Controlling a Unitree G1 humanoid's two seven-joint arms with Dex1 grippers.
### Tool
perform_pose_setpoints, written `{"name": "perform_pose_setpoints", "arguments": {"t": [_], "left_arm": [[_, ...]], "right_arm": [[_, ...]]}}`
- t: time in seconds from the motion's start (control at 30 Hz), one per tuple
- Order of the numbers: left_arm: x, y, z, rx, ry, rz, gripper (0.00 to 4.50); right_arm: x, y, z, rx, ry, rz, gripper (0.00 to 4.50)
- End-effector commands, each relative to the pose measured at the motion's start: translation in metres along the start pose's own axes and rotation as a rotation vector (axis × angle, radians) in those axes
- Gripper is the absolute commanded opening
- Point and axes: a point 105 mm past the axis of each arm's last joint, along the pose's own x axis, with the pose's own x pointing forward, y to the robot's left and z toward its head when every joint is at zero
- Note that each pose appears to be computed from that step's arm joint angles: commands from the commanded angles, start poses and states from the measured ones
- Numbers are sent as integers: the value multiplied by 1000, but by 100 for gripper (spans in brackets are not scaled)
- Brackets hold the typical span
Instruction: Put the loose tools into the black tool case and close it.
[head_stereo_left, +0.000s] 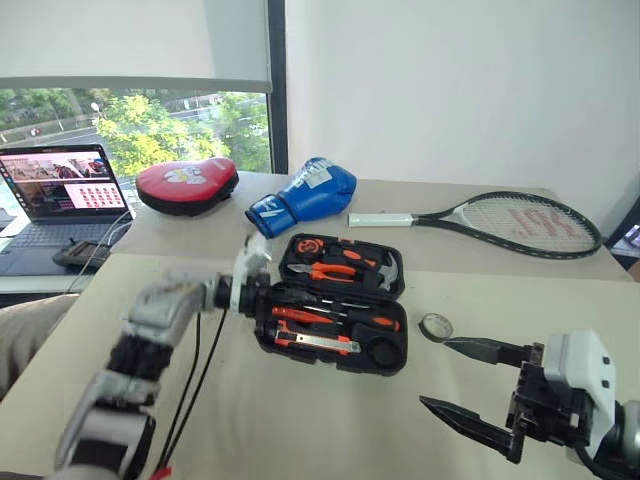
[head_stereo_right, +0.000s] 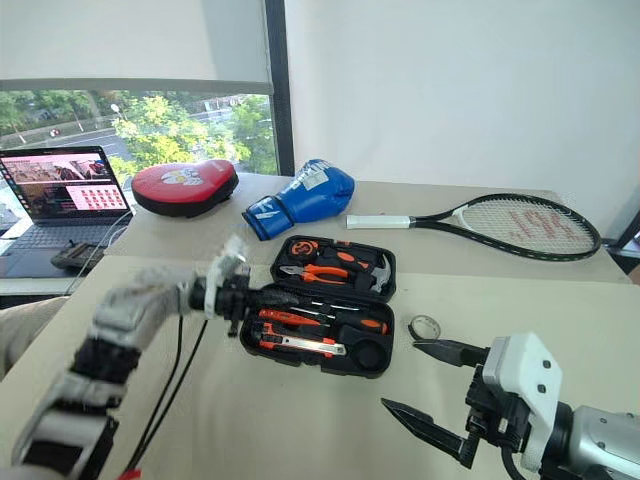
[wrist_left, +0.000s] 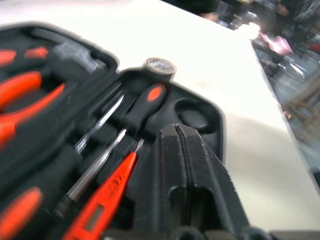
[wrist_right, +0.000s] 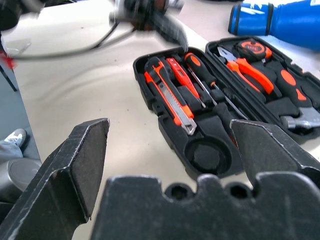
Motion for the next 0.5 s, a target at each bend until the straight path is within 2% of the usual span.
{"name": "perform_pose_setpoints", "arguments": {"t": [0.03, 0.13, 0.3, 0.4, 0.5], "left_arm": [[1, 8, -7, 93, -40, 284, 4], [3, 10, -31, 82, 25, 389, 4], [3, -1, -84, 38, 257, 409, 4], [8, -9, -98, -5, 359, 347, 4], [14, -11, -97, -18, 380, 326, 4]], "right_arm": [[1, 0, 6, -28, -21, -6, 450], [1, 1, 6, -28, -18, -5, 450], [1, 1, 7, -28, -13, -4, 450], [1, 1, 6, -26, -1, 1, 450], [1, 1, 3, -7, 20, 5, 450]]}}
